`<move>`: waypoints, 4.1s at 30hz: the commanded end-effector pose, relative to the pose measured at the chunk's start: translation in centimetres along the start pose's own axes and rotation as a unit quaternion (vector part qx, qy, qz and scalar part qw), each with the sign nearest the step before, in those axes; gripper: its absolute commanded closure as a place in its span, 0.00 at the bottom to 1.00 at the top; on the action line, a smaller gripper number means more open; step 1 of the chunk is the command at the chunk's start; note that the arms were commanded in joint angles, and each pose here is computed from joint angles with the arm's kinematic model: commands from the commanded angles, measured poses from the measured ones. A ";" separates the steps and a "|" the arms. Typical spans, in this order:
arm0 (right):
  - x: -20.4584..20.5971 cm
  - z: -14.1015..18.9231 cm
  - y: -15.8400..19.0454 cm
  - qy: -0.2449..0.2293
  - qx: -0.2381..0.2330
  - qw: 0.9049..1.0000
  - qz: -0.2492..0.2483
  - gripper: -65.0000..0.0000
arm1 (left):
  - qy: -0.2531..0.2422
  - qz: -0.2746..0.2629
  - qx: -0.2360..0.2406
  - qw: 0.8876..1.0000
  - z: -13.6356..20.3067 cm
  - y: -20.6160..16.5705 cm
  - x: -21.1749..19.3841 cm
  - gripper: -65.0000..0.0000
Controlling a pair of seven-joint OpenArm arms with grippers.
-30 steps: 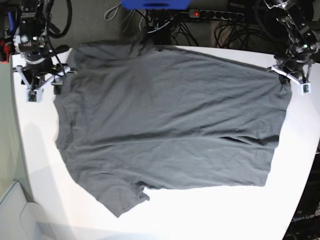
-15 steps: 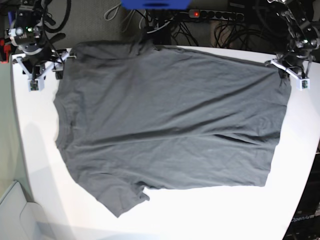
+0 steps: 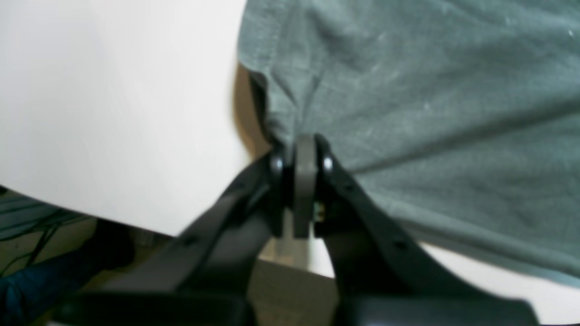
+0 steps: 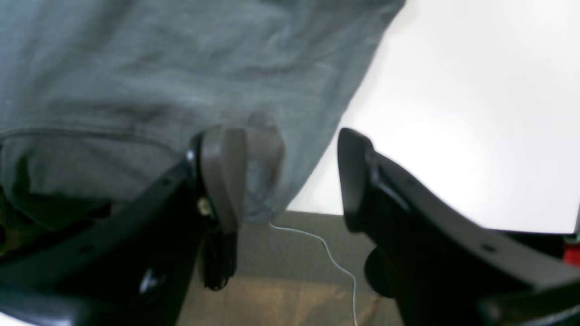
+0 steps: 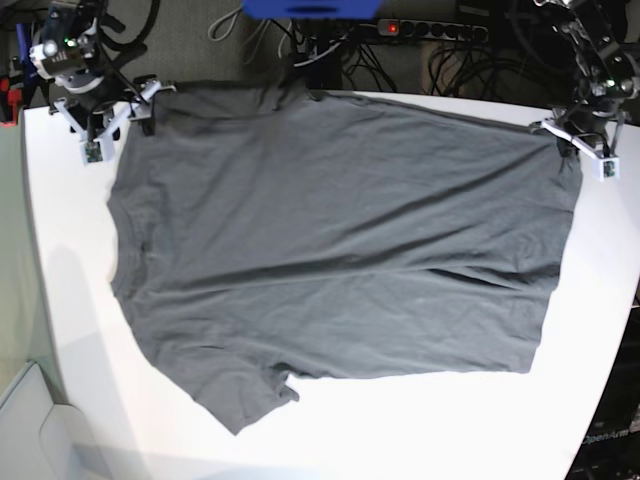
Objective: Layout the t-shirt on the table in an organized manner, then fold the t-shirt properly
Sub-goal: 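Grasp the shirt's shoulder edge with both grippers, then lift the shoulder edge and fold it over onto the shirt body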
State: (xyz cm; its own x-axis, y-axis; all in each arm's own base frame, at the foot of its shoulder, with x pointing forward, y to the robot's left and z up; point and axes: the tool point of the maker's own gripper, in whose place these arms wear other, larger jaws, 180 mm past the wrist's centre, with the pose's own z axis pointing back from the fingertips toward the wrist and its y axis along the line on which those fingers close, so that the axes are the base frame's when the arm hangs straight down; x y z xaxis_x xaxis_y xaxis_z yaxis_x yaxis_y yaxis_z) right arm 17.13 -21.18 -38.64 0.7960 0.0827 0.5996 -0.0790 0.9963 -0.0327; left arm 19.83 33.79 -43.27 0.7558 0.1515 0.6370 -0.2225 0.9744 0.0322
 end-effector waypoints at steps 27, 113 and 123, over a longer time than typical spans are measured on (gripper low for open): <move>-2.1 0.0 0.9 0.035 0.008 0.999 -0.020 0.49 | 0.029 -0.011 0.012 0.999 0.2 0.5 -1.0 1.00; 5.9 3.1 -5.7 -0.088 -0.041 0.994 0.058 1.00 | -0.127 -0.058 0.050 0.989 7.6 -1.4 8.1 1.00; 7.6 2.6 -4.9 -0.107 -0.030 0.992 0.064 1.00 | -0.151 -0.050 0.046 0.986 7.2 -2.0 10.2 1.00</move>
State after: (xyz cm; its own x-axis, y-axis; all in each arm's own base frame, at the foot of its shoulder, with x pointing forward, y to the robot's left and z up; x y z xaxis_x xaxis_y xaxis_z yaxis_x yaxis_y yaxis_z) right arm 21.29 -25.30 -33.09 0.6736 0.1963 0.7126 -0.1328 0.9805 -0.1445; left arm 23.20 31.70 -32.56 0.5940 0.0037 0.8045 -0.2102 0.9660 0.1508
